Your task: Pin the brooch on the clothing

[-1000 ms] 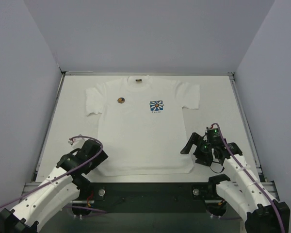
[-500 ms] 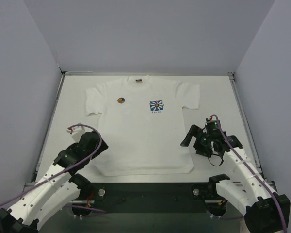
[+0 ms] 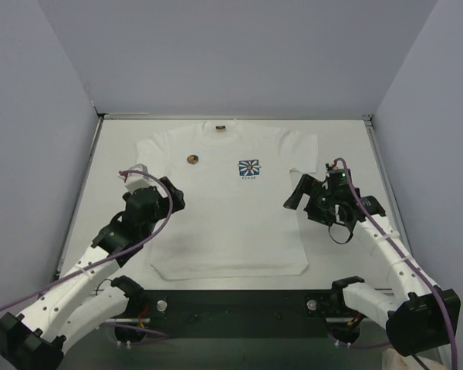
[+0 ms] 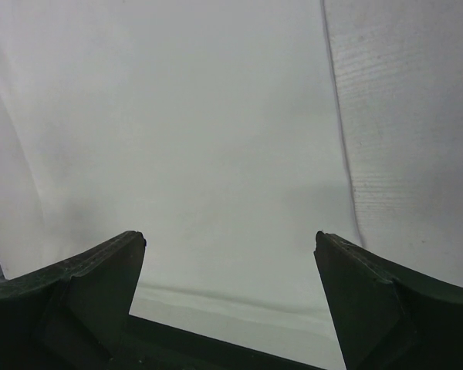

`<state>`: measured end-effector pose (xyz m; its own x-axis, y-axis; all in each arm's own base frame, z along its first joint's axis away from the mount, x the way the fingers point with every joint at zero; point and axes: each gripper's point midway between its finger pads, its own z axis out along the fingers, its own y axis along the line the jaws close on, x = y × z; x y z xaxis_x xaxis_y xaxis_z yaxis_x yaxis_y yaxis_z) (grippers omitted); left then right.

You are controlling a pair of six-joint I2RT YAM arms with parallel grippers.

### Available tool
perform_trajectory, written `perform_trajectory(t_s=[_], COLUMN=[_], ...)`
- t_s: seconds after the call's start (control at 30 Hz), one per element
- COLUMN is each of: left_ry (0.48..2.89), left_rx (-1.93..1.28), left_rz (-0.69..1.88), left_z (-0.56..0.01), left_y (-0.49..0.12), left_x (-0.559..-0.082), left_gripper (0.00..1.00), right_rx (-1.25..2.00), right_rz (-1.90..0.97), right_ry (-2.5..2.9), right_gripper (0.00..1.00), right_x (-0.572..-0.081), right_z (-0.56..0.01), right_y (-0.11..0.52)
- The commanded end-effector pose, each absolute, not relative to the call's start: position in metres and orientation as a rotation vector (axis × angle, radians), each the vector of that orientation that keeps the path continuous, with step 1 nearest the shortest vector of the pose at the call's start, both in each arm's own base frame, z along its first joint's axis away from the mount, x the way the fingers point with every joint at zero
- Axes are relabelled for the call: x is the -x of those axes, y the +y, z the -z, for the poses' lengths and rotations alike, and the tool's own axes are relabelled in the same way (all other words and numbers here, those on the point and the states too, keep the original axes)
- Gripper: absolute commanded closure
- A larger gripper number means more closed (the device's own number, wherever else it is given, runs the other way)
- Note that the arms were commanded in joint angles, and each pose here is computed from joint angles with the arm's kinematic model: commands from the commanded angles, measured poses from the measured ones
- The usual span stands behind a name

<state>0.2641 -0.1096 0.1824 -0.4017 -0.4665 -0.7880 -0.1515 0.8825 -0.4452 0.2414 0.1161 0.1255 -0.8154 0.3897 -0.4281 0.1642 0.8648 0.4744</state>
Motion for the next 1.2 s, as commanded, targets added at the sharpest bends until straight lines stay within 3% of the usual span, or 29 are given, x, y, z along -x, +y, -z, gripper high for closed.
perform_trajectory(t_s=[0.0, 0.47, 0.8, 1.17], left_ry=[1.815, 1.674, 1.679, 1.701], left_rx=[0.307, 0.049, 0.06, 0.052], left_rz=[0.409, 0.499, 0.506, 0.488], left_z=[-0.257, -0.349, -0.335, -0.322], left_y=[-0.131, -0.167, -0.162, -0.16], left_x=[-0.3, -0.318, -0.311, -0.308], left_gripper=[0.03, 0.03, 0.03, 0.03], right_rx=[-0.351, -0.294, -0.289, -0.357], right_rz=[-0.597, -0.619, -0.604, -0.498], right_ry=[2.418, 2.095, 1.919, 1.866], right_gripper=[0.0, 0.0, 0.0, 0.0], right_x=[-0.26, -0.271, -0.265, -0.278], right_z=[-0.158, -0.264, -0.294, -0.287], right_y=[0.121, 0.112, 0.1, 0.082])
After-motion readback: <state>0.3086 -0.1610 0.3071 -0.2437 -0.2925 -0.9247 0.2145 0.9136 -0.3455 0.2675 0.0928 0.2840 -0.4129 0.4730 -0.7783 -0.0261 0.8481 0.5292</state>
